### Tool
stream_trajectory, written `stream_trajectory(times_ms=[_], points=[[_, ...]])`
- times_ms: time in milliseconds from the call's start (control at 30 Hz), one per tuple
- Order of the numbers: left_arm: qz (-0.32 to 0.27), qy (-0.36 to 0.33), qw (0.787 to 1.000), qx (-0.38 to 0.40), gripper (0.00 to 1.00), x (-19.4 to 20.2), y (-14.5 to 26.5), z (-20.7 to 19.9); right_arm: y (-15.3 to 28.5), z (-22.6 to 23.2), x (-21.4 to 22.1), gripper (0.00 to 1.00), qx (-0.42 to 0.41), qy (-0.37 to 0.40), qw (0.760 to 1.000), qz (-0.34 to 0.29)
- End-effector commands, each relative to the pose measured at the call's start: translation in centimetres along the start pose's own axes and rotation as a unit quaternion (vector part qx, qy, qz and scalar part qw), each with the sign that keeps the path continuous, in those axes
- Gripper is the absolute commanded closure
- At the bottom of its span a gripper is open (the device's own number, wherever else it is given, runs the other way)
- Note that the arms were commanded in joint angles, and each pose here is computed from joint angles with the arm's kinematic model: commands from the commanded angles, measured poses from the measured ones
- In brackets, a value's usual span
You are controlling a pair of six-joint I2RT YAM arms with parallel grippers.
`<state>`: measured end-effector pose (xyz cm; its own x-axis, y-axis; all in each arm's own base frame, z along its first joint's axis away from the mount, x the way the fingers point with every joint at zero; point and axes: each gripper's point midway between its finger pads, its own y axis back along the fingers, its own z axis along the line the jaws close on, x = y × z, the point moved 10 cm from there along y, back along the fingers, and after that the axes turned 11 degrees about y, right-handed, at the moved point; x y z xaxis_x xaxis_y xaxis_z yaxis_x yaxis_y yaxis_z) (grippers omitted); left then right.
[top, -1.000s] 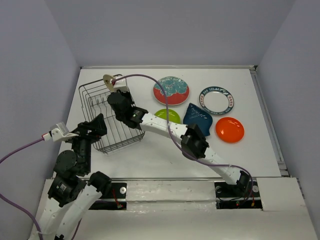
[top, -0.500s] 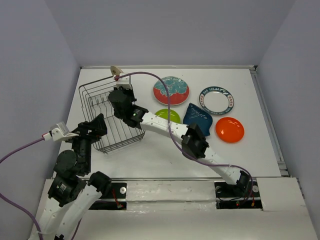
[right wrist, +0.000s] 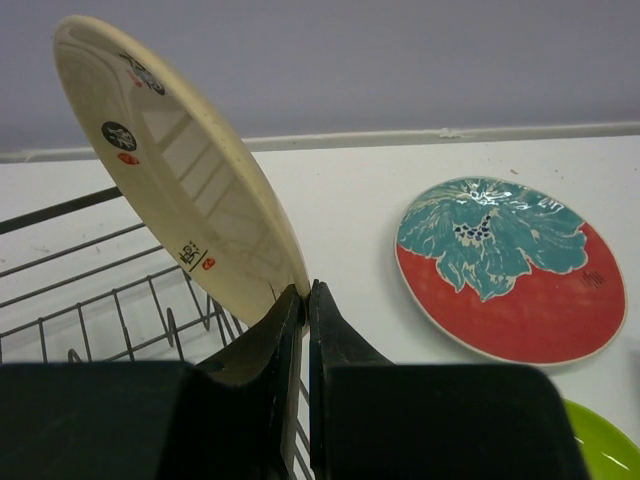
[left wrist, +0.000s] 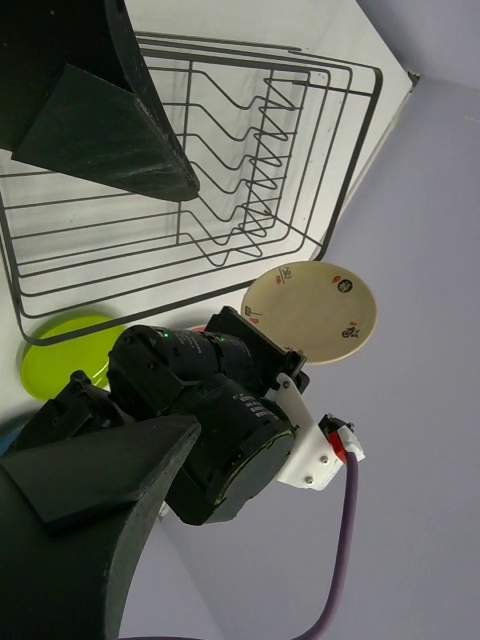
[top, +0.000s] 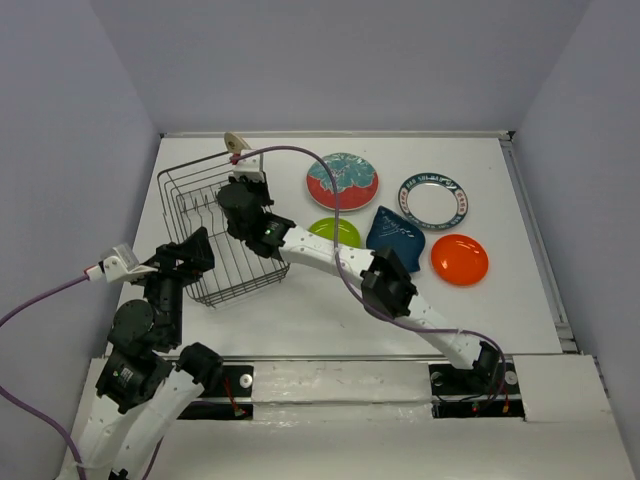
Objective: Load the plates into the dish rack
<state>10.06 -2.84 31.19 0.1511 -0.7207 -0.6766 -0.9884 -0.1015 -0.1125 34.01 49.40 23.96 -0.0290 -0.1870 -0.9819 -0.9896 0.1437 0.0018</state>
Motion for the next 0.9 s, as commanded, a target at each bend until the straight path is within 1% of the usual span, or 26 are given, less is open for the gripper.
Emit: stream_trajectory(times_ms=[0, 400, 600, 800, 833, 867], points=[[-0.021, 0.013, 1.000, 0.010, 0.01, -0.9, -0.2, -0.8, 0.6, 0.7, -1.0, 0.93, 0.001, -0.064, 0.998, -0.005], [-0.022, 0.015, 1.000, 0.011, 0.01, -0.9, -0.2, -0.8, 0.9, 1.8, 1.1, 0.93, -0.035, -0.068, 0.997, 0.023], [-0.024, 0.015, 1.000, 0.009, 0.01, -1.0, -0.1, -0.7, 1.5, 2.7, 2.6, 0.93, -0.052, -0.052, 0.997, 0.036], [-0.022, 0.015, 1.000, 0.009, 0.01, -0.9, -0.1, -0.8, 2.2, 2.8, 2.9, 0.93, -0.071, -0.051, 0.995, 0.043], [-0.023, 0.015, 1.000, 0.009, 0.01, -0.9, -0.1, -0.8, 2.9, 3.1, 2.8, 0.93, -0.083, -0.054, 0.994, 0.044], [-0.023, 0.015, 1.000, 0.009, 0.01, -0.9, -0.1, -0.8, 3.0, 3.3, 2.7, 0.88, -0.099, -0.057, 0.992, 0.046]])
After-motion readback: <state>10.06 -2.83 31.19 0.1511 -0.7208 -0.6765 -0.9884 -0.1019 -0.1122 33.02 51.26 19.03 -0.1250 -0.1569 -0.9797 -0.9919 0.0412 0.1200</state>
